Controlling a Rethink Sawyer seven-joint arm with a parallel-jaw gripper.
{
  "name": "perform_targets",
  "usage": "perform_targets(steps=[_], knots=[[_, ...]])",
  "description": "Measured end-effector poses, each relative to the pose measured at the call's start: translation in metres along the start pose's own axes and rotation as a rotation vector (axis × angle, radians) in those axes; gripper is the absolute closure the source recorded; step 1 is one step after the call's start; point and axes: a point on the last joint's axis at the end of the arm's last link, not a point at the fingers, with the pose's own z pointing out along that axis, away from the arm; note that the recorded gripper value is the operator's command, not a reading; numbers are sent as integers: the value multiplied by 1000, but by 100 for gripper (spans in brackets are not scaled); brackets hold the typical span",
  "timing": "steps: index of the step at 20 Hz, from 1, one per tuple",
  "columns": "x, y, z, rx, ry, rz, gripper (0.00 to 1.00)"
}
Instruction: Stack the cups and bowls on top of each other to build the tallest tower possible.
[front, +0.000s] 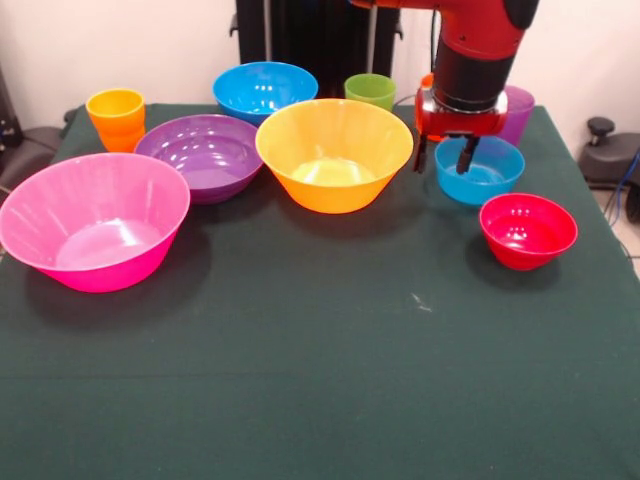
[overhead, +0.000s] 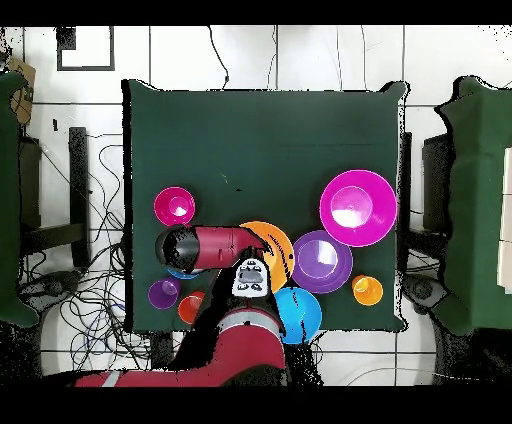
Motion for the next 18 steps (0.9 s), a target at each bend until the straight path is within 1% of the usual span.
perform_targets(steps=[6,11,14,18], knots=[[8,1,-6,-6,7,0,0],[10,3,-10,-9,4,-1,0],[10,4,-10,-10,4,-2,0],[12,5,-4,-12,14,-4,0]])
